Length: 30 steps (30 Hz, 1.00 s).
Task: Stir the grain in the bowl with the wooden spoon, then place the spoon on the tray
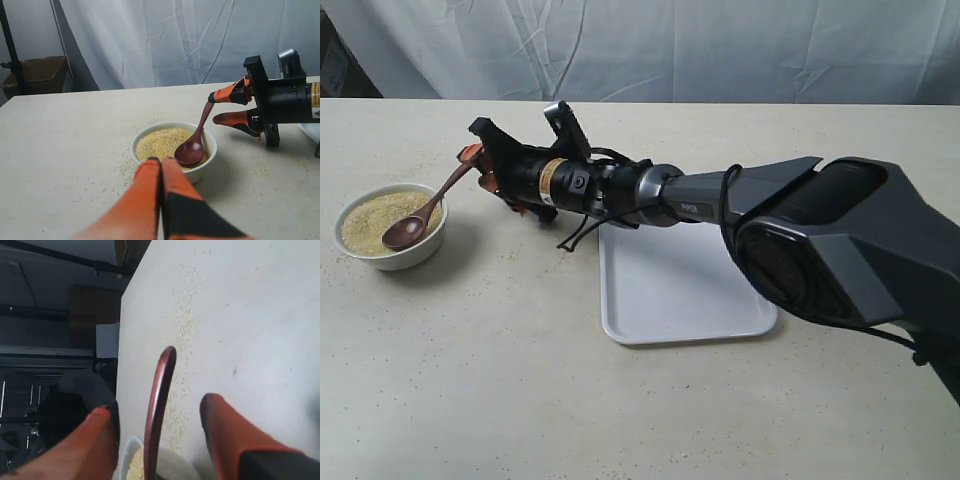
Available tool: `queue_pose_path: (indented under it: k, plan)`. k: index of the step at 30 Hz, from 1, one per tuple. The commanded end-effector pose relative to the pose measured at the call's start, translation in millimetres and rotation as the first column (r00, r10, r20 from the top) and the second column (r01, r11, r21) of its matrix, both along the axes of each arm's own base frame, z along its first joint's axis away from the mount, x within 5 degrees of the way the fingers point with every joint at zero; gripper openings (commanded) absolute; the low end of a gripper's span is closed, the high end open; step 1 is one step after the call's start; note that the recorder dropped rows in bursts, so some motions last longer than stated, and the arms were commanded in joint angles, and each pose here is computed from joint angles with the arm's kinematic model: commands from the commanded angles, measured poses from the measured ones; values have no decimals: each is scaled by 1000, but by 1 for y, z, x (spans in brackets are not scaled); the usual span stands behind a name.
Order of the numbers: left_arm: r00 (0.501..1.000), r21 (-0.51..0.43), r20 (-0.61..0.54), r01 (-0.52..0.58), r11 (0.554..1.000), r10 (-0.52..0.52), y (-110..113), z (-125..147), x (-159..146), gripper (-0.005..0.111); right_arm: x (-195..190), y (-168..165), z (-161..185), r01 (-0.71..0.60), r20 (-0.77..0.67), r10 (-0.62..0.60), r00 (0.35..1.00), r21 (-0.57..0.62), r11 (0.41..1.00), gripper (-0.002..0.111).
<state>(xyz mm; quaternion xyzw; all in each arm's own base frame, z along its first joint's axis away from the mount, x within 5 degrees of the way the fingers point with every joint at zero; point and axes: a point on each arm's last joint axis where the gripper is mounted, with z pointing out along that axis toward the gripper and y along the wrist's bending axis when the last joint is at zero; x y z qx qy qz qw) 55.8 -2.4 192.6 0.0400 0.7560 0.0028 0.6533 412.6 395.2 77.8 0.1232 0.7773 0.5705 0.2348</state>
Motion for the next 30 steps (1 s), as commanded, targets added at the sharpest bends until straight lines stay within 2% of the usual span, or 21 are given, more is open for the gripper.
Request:
queue_pose_path:
  k: [1, 7, 10, 13, 21, 24, 26, 28, 30]
  plan:
    - [1000, -1, 11, 3, 1000, -3, 0, 0, 0, 0, 5, 6, 0, 3, 5, -3, 1000, 33, 999, 48]
    - [1000, -1, 11, 3, 1000, -3, 0, 0, 0, 0, 9, 10, 3, 4, 22, -5, 1000, 45, 999, 37]
    - [1000, -1, 11, 3, 1000, -3, 0, 0, 0, 0, 10, 10, 1, 16, 15, -17, 1000, 32, 999, 22]
    - [1000, -1, 11, 3, 1000, -3, 0, 0, 0, 0, 10, 9, 0, 23, 11, -23, 1000, 24, 999, 1]
    - [1000, -1, 11, 3, 1000, -3, 0, 0, 0, 0, 9, 13, 14, 14, 74, -19, 997, 68, 998, -1]
    - [1000, -1, 11, 3, 1000, -3, 0, 0, 0, 0, 10, 14, 38, -4, 199, -23, 980, 137, 991, -1]
    - [1000, -1, 11, 3, 1000, -3, 0, 0, 0, 0, 8, 14, 57, -41, 337, -19, 941, 168, 985, -1]
    - [1000, -1, 11, 3, 1000, -3, 0, 0, 0, 0, 5, 15, 75, -83, 490, -6, 872, 160, 984, -1]
    - [1000, -1, 11, 3, 1000, -3, 0, 0, 0, 0, -1, 16, 90, -117, 637, 14, 771, 121, 986, -1]
